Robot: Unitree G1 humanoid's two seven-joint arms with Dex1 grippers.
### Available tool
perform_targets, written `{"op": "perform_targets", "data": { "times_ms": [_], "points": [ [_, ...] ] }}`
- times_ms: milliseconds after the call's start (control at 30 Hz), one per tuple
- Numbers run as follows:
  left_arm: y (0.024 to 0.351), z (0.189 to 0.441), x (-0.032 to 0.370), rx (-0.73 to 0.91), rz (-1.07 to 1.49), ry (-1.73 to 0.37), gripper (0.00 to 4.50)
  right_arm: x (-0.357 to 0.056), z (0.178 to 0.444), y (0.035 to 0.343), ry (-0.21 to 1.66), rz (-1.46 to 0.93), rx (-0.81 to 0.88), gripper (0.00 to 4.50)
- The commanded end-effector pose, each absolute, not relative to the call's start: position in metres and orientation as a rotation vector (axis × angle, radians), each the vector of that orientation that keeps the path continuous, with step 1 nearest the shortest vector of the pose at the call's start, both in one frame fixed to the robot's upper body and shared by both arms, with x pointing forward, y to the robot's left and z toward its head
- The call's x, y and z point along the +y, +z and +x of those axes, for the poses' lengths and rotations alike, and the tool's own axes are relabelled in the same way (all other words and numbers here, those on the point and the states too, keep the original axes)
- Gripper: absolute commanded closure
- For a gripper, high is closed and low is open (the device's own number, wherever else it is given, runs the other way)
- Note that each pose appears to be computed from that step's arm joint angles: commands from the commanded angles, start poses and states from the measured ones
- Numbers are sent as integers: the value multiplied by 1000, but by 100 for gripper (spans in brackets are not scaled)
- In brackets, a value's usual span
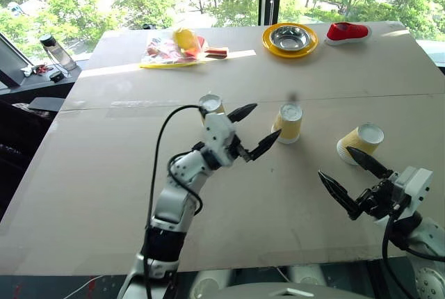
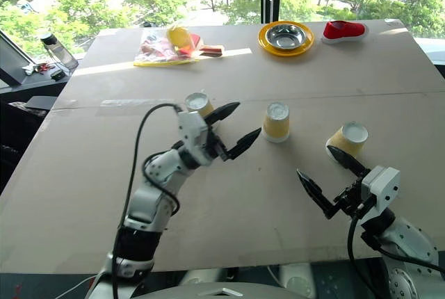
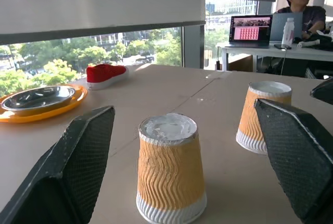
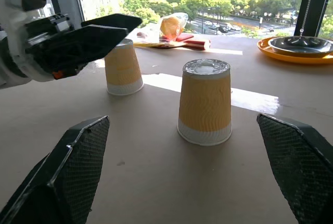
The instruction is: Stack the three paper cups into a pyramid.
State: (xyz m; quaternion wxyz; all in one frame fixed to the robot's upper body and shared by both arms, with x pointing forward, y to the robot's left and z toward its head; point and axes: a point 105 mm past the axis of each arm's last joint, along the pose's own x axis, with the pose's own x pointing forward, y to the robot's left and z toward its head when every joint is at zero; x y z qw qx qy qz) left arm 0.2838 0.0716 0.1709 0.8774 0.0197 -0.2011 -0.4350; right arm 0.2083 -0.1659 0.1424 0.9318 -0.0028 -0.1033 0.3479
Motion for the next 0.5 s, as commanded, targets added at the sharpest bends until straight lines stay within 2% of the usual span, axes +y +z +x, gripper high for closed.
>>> {"op": "perform_targets", "data": {
  "times_ms": [33,133,200,367,500],
  "points": [
    [170,274,112,-412,62,-700,9,-157,205,159,802,-8,-291,0],
    [141,291,146,-255,74,-475,9,-153,207,161,850,-16,-296,0],
    [139,302,153,-240,108,-423,9,-151,208,162,874,-18,-302,0],
    [148,331,158,-269,163,-364,9,-145,208,167,933,-4,-322,0],
    [142,341,147,-253,170,-426,9,-142,210,169,947,-11,-324,0]
  ]
}}
